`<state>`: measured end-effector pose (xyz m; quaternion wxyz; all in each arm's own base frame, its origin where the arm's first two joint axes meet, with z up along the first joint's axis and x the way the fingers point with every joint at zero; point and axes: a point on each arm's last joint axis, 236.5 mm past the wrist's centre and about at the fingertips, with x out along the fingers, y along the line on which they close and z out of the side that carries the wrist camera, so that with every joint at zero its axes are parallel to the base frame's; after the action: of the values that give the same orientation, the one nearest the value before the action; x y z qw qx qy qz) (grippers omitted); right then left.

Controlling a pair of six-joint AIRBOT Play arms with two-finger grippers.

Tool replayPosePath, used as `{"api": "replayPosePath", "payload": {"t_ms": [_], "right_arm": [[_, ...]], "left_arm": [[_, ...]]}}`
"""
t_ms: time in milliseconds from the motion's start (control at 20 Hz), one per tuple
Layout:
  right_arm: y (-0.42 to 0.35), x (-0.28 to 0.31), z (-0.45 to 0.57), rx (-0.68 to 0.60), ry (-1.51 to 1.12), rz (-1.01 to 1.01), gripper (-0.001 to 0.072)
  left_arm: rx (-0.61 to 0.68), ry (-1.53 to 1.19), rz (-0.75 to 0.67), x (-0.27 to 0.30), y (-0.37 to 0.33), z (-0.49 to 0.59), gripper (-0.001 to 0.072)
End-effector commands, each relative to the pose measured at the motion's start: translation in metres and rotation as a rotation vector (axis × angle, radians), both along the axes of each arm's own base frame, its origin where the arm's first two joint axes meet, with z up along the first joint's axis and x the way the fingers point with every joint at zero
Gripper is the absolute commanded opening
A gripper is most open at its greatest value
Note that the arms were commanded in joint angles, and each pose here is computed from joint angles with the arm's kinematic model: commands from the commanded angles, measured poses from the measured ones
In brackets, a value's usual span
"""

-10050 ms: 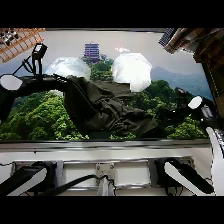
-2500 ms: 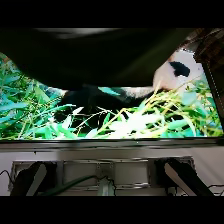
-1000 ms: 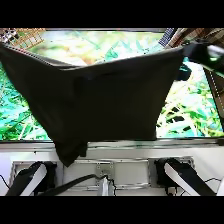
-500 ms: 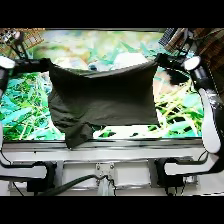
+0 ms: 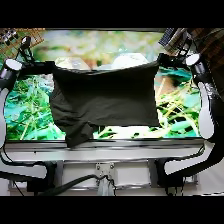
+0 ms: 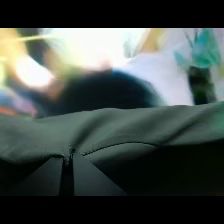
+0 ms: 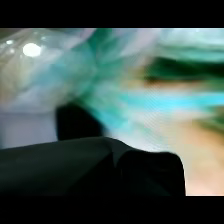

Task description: Fold the clothes and pants, and hang the long-sleeved shirts on hangers.

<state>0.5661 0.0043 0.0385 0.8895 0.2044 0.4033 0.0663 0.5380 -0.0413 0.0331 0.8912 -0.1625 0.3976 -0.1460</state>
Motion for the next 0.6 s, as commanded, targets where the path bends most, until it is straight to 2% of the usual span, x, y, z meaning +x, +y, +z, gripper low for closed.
{"api": "replayPosePath", "payload": {"t_ms": [0, 150, 300, 550], "right_arm": [[0.010, -0.038, -0.022, 0.022, 0.177, 0.096, 0.0026], [0.023, -0.065, -0.032, 0.047, 0.286, 0.166, 0.0026], [0.031, -0.089, -0.039, 0.067, 0.379, 0.218, 0.0025], [0.023, -0.114, -0.049, 0.014, 0.451, 0.234, 0.0025]], "left_arm": [[-0.027, 0.074, -0.066, -0.024, -0.006, 0.001, 0.0001], [-0.041, 0.167, -0.105, -0.045, -0.013, -0.009, 0.0001], [0.024, 0.278, -0.107, -0.068, -0.002, -0.022, 0.0001], [0.087, 0.282, -0.095, -0.083, 0.018, -0.004, 0.0002]]}}
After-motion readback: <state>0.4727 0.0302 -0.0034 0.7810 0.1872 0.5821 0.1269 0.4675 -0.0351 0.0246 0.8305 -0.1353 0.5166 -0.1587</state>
